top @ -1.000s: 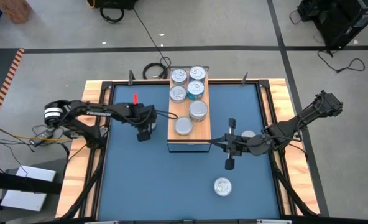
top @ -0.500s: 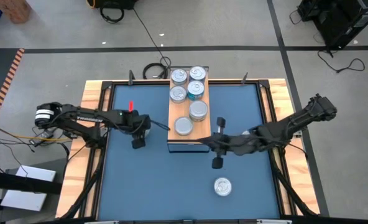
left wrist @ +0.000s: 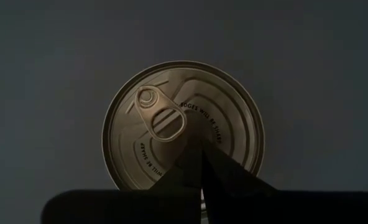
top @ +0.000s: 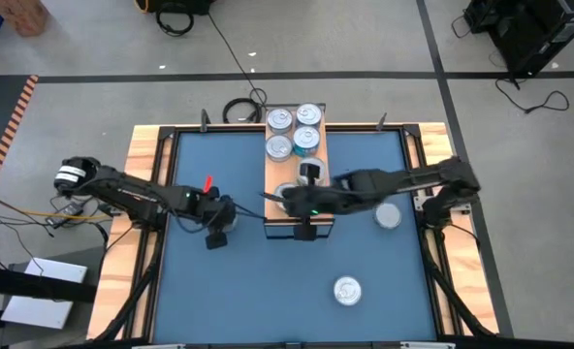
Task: Stack canned seafood by type on shelf
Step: Move the blue tuna can to the middle left of the table, then adjust the green tuna can and the shelf on the table
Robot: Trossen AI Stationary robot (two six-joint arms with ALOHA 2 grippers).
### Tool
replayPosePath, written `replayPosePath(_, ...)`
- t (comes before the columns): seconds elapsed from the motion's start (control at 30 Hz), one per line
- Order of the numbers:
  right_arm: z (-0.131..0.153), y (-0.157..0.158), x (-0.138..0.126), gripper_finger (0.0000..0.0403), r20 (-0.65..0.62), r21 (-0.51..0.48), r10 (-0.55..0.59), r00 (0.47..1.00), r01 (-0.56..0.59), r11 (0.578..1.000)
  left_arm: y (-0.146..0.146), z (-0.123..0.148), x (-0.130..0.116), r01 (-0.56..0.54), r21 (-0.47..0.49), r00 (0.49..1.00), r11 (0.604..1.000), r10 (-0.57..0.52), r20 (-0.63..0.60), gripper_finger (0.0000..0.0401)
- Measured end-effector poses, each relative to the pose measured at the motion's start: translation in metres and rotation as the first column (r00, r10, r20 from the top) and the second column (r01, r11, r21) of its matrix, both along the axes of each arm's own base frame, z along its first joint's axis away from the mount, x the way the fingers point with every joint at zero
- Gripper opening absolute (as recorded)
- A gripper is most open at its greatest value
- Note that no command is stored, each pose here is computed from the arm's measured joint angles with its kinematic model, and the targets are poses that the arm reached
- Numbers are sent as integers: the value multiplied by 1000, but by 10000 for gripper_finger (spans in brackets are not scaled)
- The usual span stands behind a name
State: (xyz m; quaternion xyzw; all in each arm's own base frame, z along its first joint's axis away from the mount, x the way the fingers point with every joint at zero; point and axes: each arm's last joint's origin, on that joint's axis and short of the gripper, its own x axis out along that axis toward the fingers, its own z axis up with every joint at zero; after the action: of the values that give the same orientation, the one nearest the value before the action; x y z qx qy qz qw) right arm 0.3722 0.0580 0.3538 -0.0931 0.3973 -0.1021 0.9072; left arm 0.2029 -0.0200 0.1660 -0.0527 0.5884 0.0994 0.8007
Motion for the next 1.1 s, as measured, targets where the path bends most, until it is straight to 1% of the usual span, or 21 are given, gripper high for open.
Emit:
replayPosePath(0.17,-16,-22,22,0,-170,-10,-50,984,49,999,-18,2,-3,35,-19,999,999,-34,19,1)
replayPosePath(0.33,-34,-38,36,0,-285,-11,-80,955,80,997,-34,2,-6,69,-30,997,997,-68,37,1)
replayPosePath(0.43,-41,-45,40,0,-310,-18,-90,947,88,996,-42,3,-6,89,-37,994,995,-87,62,1)
replayPosePath(0.67,-44,-63,40,0,-312,-20,-123,942,123,992,-55,5,-4,132,-55,984,990,-124,127,1)
replayPosePath(0.8,-44,-72,41,0,-317,40,-99,943,118,992,-59,6,-4,149,-60,979,987,-139,146,1)
replayPosePath(1.1,-43,-89,43,0,-290,70,-102,952,127,989,-69,8,-4,195,-86,968,977,-178,177,1)
